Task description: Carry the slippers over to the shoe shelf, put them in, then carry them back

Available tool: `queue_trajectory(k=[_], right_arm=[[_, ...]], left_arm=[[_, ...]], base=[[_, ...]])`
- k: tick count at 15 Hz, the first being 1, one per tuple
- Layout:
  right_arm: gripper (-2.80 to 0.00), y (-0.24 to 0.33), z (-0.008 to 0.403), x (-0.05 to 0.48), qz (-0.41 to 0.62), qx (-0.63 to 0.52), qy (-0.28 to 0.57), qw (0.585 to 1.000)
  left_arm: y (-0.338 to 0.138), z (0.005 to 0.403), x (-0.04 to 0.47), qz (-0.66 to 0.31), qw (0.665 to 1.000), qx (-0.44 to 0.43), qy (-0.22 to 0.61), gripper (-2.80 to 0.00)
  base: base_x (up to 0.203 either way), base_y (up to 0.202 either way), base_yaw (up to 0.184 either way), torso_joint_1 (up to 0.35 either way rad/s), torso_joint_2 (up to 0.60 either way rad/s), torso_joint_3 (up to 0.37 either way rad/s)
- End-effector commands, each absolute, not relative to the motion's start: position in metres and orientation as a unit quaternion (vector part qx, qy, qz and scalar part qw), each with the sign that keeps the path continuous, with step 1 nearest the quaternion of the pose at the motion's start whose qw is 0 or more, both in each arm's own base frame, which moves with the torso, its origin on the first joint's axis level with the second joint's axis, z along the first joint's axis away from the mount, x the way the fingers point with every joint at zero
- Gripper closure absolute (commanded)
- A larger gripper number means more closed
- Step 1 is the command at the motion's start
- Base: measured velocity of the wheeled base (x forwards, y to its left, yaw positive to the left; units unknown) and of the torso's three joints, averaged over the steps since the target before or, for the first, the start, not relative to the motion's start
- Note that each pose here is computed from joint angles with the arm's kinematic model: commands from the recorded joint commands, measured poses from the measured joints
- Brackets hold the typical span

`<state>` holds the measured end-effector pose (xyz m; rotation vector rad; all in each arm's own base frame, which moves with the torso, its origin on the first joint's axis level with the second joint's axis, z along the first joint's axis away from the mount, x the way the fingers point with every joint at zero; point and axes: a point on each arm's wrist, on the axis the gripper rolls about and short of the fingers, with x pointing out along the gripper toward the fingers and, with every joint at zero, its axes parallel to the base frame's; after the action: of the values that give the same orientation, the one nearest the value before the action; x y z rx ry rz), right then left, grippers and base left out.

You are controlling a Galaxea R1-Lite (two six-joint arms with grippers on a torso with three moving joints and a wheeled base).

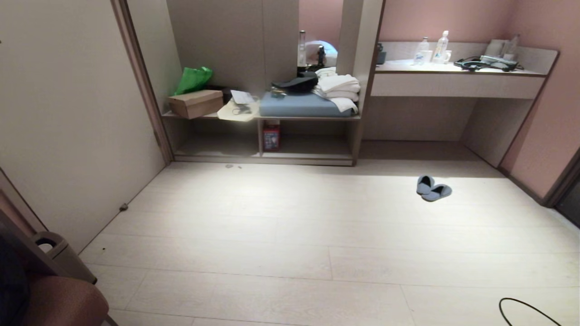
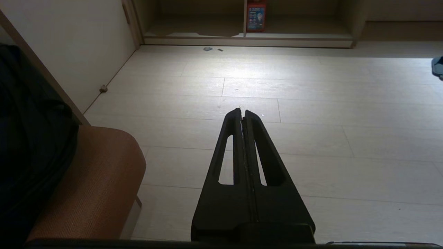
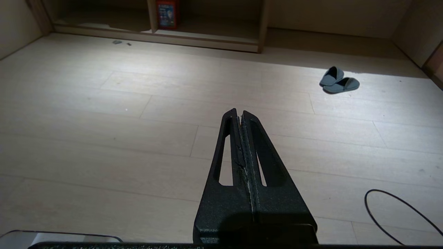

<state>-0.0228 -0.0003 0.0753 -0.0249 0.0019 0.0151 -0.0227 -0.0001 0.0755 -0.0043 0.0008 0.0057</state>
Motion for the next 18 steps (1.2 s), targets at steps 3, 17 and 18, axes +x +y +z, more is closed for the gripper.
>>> queue_trajectory(k=[3, 17, 18], right_arm=[[0.00, -0.0003, 0.0754, -0.0227, 0.008, -0.012, 0.001, 1.000], [0.00, -0.0003, 0.0754, -0.0227, 0.006, -0.006, 0.001, 1.000], [0.00, -0.0003, 0.0754, -0.0227, 0.006, -0.006, 0.001, 1.000]], left_arm=[[-0.0001, 0.0755, -0.0227, 0.003, 1.000, -0.003, 0.001, 0.00], [-0.0001, 0.0756, -0.0228, 0.003, 1.000, -0.002, 0.002, 0.00], [-0.0001, 0.0759, -0.0229, 0.003, 1.000, -0.002, 0.001, 0.00]], base=[[0.000, 0.000, 0.000, 0.000, 0.00, 0.000], [0.000, 0.000, 0.000, 0.000, 0.00, 0.000], [0.000, 0.000, 0.000, 0.000, 0.00, 0.000]])
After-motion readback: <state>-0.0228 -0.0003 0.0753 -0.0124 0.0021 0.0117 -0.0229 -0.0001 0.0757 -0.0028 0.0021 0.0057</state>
